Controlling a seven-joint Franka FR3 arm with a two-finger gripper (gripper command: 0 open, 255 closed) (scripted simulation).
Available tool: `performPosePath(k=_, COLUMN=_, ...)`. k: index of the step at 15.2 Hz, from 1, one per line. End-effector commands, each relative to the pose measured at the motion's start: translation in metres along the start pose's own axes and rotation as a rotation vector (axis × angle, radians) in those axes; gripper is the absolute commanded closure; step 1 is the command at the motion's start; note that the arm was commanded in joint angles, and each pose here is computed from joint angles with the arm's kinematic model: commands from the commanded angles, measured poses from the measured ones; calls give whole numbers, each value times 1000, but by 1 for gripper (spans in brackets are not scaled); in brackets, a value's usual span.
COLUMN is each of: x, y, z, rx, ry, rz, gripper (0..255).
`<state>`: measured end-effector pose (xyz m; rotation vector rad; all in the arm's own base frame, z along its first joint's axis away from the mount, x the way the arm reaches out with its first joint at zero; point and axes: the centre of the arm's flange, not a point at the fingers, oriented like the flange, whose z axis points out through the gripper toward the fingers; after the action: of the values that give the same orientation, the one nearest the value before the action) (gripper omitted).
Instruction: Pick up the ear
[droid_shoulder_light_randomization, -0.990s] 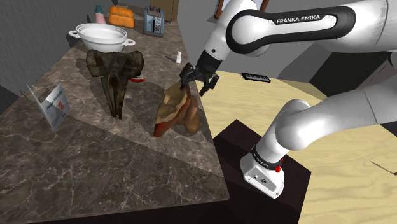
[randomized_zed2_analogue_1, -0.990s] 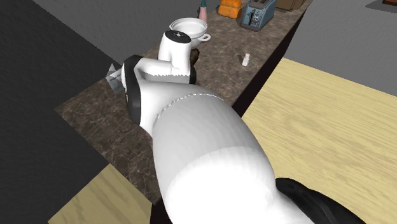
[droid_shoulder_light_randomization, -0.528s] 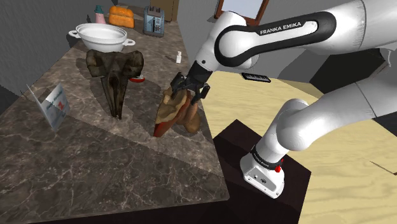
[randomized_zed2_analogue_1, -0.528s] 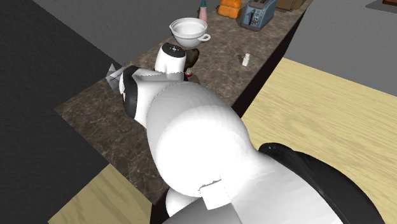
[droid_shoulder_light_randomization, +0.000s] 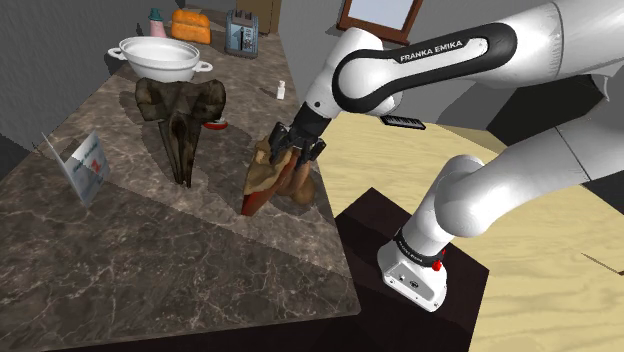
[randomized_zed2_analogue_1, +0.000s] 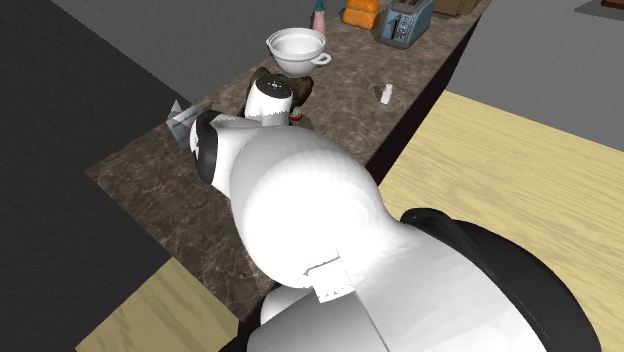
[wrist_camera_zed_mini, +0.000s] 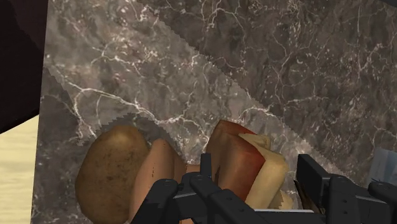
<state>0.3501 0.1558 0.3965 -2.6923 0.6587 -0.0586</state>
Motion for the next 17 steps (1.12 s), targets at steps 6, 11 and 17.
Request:
performPosePath(k=6, x=-1, y=3, z=2, rx=-2, ry=-1, rz=2, gripper=255)
performPosePath(k=11, x=-2, y=-7, z=-23, rx=-2, ry=-1, rz=2, gripper=255)
performPosePath(k=17, x=-3, y=-18, z=-52, rx=-2, ry=-1, rz=2, gripper=255)
